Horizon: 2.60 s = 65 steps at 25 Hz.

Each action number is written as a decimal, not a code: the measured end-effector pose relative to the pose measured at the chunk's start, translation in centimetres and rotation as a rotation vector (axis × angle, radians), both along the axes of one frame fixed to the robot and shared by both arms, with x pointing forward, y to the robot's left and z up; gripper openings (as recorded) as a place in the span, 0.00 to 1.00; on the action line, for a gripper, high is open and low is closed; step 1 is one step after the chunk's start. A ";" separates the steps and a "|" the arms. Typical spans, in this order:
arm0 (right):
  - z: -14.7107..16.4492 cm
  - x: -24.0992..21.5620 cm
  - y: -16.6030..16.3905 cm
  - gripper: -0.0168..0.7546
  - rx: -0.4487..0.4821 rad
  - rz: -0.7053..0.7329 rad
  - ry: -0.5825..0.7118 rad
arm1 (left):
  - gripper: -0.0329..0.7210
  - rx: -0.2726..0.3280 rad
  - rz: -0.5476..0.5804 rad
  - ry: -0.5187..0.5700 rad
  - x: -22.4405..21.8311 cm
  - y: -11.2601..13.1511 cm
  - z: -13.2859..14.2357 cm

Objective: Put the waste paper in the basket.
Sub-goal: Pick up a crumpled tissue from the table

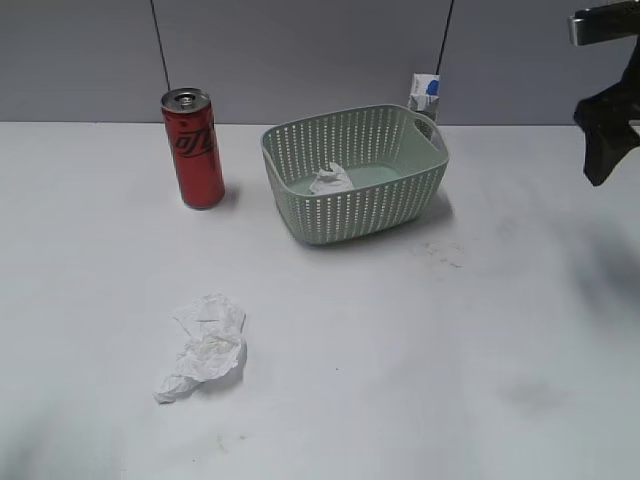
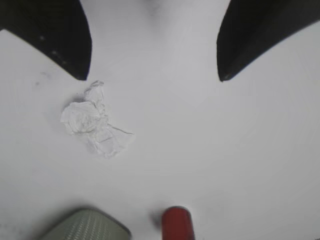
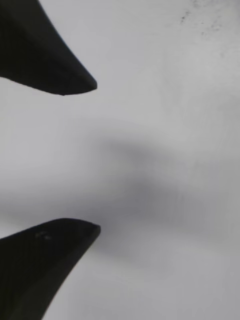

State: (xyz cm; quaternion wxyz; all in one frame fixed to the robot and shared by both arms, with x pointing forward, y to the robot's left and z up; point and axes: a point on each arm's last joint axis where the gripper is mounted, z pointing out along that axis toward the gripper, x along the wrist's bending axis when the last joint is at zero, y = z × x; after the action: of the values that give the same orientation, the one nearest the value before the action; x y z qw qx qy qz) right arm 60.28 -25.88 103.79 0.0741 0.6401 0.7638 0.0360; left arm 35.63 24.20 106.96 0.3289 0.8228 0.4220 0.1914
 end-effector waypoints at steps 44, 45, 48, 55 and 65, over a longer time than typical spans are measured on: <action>0.3 -36.4 -3.9 0.77 0.185 0.019 -0.904 | 0.68 0.279 -0.224 0.677 16.4 -15.0 -18.2; 0.3 -36.4 -3.9 0.77 0.186 0.019 -0.904 | 0.60 0.282 -0.225 0.673 16.4 -15.0 -18.2; 0.3 -36.4 -3.9 0.77 0.186 0.019 -0.904 | 0.25 0.298 -0.232 0.661 16.6 -14.9 -18.4; 0.3 -36.4 -3.9 0.72 0.189 0.020 -0.906 | 0.09 0.364 -0.275 0.657 17.2 -15.1 -18.1; 0.0 -35.7 -3.8 0.67 0.196 0.020 -0.961 | 0.09 0.399 -0.340 0.541 22.2 -17.9 -10.1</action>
State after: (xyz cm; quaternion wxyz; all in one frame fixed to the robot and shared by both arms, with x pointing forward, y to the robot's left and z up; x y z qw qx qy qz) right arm 24.61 -29.67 103.83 0.3574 0.5477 0.6422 0.3998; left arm 57.80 6.29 96.91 0.0656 0.9499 0.3053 -0.0117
